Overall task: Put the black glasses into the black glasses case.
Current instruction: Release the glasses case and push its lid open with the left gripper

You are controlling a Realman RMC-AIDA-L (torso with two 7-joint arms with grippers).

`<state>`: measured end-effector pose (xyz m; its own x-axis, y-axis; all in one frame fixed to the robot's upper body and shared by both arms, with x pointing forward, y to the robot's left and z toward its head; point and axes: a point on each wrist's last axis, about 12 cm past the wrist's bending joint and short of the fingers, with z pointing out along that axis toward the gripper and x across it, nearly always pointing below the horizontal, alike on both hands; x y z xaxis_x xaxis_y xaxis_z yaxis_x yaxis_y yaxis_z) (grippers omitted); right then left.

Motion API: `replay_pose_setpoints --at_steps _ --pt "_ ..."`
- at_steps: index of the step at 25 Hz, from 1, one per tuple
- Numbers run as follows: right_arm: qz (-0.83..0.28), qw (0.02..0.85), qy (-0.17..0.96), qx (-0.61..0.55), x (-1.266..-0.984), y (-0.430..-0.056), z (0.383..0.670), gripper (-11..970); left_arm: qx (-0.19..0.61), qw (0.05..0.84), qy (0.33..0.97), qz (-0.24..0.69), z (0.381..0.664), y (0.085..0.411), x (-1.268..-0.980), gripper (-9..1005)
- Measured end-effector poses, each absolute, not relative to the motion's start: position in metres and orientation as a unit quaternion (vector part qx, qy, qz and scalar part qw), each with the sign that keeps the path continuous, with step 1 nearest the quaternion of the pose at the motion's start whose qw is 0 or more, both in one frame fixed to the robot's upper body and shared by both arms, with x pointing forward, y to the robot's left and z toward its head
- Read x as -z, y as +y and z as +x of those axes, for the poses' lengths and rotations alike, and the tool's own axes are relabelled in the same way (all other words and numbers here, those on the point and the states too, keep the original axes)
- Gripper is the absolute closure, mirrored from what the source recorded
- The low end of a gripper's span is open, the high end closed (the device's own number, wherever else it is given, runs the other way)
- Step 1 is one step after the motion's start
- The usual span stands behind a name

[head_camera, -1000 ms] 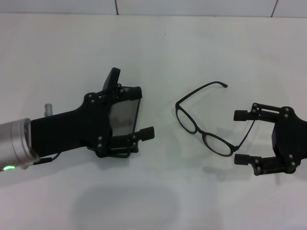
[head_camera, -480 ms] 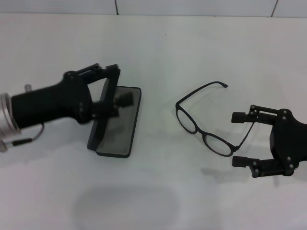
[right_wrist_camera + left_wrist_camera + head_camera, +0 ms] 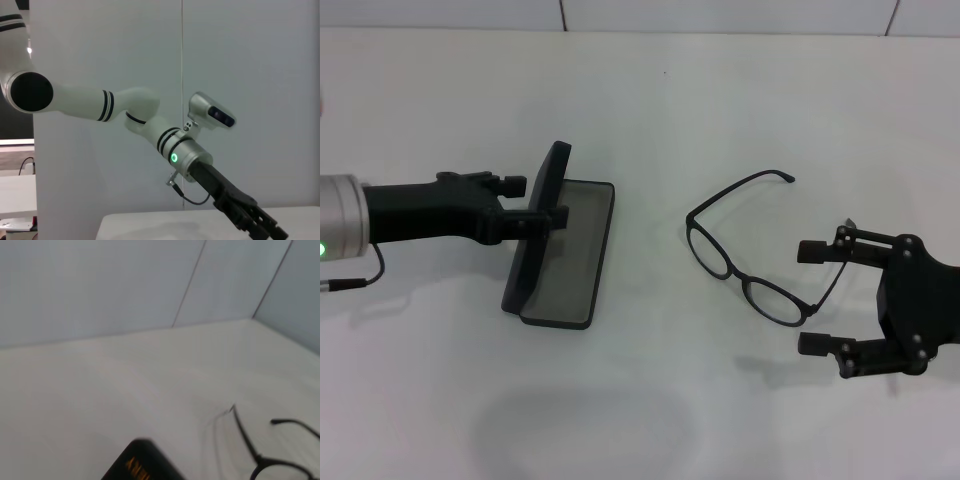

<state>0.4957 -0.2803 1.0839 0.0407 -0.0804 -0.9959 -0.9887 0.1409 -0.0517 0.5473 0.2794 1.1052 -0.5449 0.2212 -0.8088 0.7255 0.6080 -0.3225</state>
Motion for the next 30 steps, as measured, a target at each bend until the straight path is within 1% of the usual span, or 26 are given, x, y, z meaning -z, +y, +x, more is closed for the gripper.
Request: replay_pose_setpoints --at_steps 8,14,19,25,30 --pt "-0.492 0.526 0.543 -0.432 -1.083 -0.280 0.495 117 0.294 0.335 0.844 0.297 0.556 0.264 -1.095 121" --pt "-0.493 0.525 0.542 -0.433 -1.083 -0.280 0.494 118 0.273 0.321 0.857 0.295 0.563 0.257 -1.095 153" --pt "-0.493 0.526 0.542 -0.433 -1.083 -0.280 0.494 118 0.275 0.319 0.864 0.276 0.567 0.259 -1.098 307" --pt "-0.494 0.526 0.540 -0.432 -1.083 -0.279 0.494 118 0.272 0.320 0.862 0.285 0.568 0.258 -1.100 441" --pt "-0.495 0.526 0.540 -0.432 -1.083 -0.279 0.494 117 0.269 0.323 0.857 0.296 0.573 0.253 -1.105 501"
